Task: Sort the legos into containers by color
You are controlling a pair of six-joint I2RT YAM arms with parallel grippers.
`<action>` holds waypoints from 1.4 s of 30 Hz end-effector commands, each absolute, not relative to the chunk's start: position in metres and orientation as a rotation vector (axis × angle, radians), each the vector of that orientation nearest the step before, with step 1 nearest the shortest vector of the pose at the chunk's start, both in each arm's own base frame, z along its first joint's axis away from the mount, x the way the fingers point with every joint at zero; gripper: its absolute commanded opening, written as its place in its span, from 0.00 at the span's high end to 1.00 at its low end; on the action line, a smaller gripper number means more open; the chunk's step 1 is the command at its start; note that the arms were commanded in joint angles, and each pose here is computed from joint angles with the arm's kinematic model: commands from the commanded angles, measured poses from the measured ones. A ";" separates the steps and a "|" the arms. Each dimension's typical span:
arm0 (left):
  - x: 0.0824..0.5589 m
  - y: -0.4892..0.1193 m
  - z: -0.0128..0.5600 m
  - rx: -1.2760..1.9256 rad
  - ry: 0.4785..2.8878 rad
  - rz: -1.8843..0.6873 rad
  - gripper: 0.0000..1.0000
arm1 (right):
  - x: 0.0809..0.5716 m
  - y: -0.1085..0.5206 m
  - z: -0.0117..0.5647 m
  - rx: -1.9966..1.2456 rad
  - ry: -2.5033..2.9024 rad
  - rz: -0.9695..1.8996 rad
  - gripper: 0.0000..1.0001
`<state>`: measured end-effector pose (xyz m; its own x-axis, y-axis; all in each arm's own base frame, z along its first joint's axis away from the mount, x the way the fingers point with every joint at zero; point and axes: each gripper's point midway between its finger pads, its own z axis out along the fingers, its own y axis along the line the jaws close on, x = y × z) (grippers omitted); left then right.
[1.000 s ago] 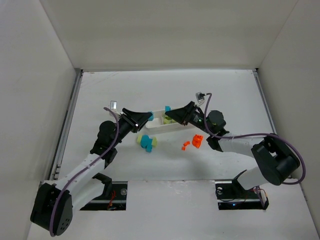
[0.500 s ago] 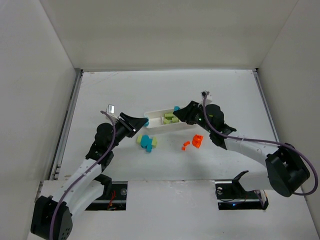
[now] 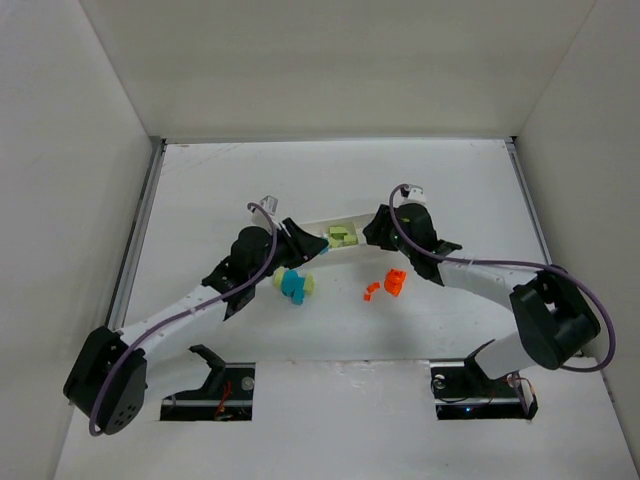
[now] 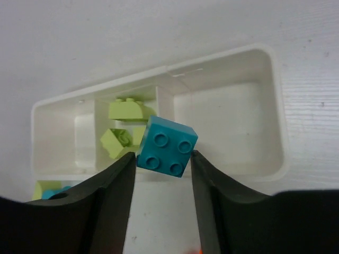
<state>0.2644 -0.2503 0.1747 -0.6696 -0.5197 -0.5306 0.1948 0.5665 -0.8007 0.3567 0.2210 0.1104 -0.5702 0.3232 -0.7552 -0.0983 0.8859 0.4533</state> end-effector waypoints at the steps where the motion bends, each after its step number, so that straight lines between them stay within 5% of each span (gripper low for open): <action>1: 0.280 -0.266 0.211 -0.173 1.899 -1.145 0.79 | 0.377 0.211 0.139 0.202 2.011 0.524 0.41; 4: 0.286 -0.278 0.210 -0.160 1.907 -1.149 0.79 | 0.375 0.206 0.153 0.214 1.962 0.544 0.30; 8: 0.293 -0.297 0.218 -0.132 1.902 -1.169 0.79 | 0.365 0.187 0.171 0.265 1.897 0.553 0.29; 12: 0.301 -0.316 0.231 -0.083 1.881 -1.163 0.79 | 0.345 0.155 0.179 0.370 1.826 0.527 0.43; 15: 0.314 -0.329 0.229 -0.054 1.888 -1.114 0.78 | 0.329 0.121 0.173 0.464 1.790 0.481 0.65; 17: 0.321 -0.340 0.222 -0.042 1.916 -1.091 0.77 | 0.320 0.103 0.169 0.515 1.775 0.463 0.67; 24: 0.357 -0.374 0.180 0.028 2.005 -0.923 0.76 | 0.309 0.079 0.166 0.606 1.712 0.473 0.55; 33: 0.376 -0.402 0.153 0.098 2.064 -0.839 0.74 | 0.309 0.085 0.169 0.585 1.708 0.497 0.53; 42: 0.379 -0.408 0.142 0.145 2.077 -0.750 0.51 | 0.310 0.088 0.168 0.569 1.719 0.491 0.42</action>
